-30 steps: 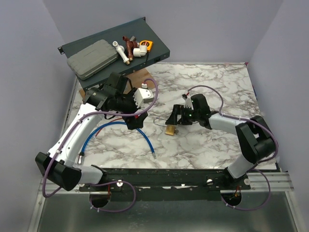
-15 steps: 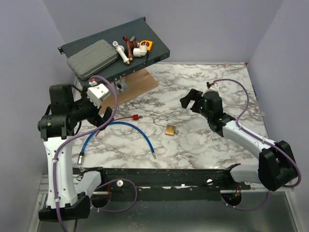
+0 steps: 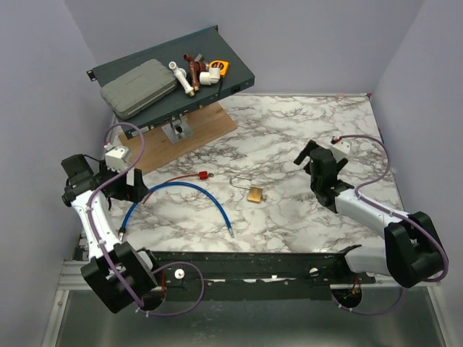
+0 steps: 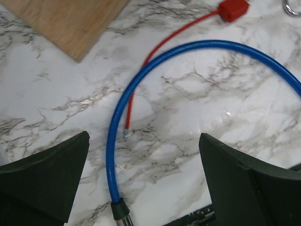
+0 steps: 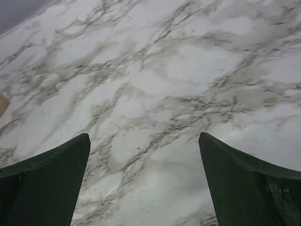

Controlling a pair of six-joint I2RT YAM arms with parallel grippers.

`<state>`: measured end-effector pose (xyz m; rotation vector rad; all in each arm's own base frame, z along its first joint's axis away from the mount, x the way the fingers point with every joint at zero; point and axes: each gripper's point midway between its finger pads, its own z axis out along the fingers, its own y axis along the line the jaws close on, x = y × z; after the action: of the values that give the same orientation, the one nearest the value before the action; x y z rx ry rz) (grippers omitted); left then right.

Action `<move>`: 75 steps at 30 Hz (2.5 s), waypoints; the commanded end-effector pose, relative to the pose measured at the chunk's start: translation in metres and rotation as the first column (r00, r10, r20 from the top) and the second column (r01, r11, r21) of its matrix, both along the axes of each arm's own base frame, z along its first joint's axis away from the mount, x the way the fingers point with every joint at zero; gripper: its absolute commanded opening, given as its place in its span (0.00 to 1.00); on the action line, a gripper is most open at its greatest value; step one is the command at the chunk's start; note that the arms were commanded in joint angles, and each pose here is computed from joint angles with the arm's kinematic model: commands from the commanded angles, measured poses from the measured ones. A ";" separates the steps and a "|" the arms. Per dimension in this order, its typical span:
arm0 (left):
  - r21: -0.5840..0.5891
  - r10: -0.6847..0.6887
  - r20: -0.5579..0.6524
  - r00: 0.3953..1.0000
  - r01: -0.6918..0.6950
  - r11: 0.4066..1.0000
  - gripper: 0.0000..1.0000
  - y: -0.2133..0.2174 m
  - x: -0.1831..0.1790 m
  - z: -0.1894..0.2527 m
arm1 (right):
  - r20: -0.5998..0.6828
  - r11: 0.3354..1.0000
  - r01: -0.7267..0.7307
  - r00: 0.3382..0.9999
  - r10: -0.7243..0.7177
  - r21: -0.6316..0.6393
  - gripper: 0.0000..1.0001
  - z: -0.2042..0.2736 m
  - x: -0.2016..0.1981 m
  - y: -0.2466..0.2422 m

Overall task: Unlock with the key
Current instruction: Reset both arms

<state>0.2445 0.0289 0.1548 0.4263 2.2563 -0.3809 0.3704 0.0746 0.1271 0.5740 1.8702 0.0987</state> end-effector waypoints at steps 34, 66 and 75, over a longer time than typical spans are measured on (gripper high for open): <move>-0.200 0.453 0.465 0.761 -0.408 0.891 0.99 0.000 0.120 -0.010 | 0.262 0.907 0.279 0.944 -0.199 -0.315 1.00 -0.004 -0.005 -0.104; -0.192 0.329 0.666 0.669 -0.272 0.943 0.99 -0.040 0.122 0.000 | 0.225 0.917 0.017 0.971 0.080 -0.399 1.00 -0.025 0.010 -0.066; -0.192 0.329 0.668 0.667 -0.272 0.943 0.98 -0.039 0.122 0.000 | 0.189 0.941 -0.126 0.963 0.192 -0.313 1.00 -0.042 0.017 -0.067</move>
<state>0.3648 -0.0127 0.1480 0.1102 1.5368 -0.1136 0.3667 0.0072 0.0864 0.2270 1.6507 -0.1738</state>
